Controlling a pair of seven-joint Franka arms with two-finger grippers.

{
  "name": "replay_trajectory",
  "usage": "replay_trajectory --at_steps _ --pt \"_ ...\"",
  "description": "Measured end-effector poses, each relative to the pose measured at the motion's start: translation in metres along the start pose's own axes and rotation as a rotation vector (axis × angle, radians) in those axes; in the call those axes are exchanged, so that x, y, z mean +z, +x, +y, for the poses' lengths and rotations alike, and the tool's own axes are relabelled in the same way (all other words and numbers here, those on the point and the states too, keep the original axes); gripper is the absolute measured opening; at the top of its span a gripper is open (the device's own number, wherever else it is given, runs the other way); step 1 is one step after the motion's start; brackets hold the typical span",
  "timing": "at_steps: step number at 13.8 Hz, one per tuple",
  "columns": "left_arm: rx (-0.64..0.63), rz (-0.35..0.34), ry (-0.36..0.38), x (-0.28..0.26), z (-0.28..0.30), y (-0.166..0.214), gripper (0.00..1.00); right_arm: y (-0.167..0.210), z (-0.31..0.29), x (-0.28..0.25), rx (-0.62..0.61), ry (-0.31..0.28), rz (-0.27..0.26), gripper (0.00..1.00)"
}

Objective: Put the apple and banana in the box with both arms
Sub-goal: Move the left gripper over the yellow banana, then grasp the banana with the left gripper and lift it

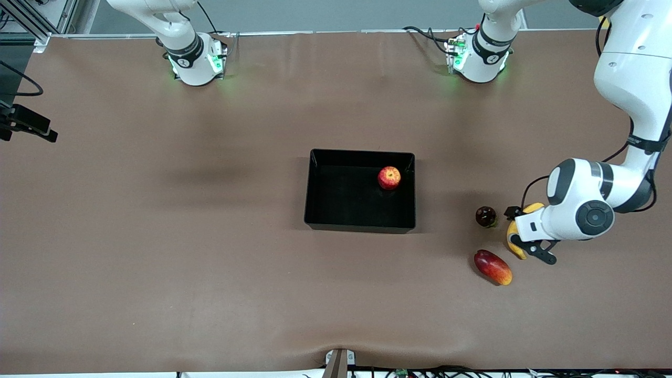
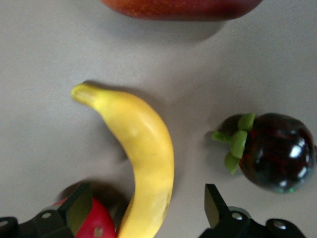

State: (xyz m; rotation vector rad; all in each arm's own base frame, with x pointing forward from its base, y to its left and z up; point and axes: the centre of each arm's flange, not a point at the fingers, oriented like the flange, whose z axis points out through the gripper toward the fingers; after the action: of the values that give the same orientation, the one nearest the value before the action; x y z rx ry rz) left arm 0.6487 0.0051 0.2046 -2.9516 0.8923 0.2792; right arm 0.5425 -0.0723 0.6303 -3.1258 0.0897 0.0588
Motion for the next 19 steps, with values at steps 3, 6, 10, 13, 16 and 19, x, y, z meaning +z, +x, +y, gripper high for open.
replay_trajectory --at_steps 3,6,10,13,16,19 --pt "0.017 0.014 0.004 0.022 0.003 -0.005 0.91 0.0 0.003 -0.002 0.017 -0.004 0.004 1.0" --pt "0.037 0.008 0.024 0.025 0.004 -0.006 0.59 -0.001 0.006 -0.001 0.023 -0.005 -0.003 1.0" --pt "0.038 0.009 0.026 0.023 0.004 -0.006 0.37 -0.001 0.004 -0.001 0.02 -0.006 -0.004 1.0" --pt "0.038 0.013 0.032 0.018 0.004 -0.005 0.37 -0.001 0.002 -0.003 0.016 -0.007 0.0 1.0" --pt "0.035 0.003 0.043 -0.002 0.005 -0.007 0.37 -0.001 0.001 -0.006 0.018 -0.007 0.004 1.0" --pt "0.001 -0.005 -0.009 -0.029 0.017 -0.009 0.37 -0.002 0.002 -0.006 0.022 -0.006 -0.003 1.0"
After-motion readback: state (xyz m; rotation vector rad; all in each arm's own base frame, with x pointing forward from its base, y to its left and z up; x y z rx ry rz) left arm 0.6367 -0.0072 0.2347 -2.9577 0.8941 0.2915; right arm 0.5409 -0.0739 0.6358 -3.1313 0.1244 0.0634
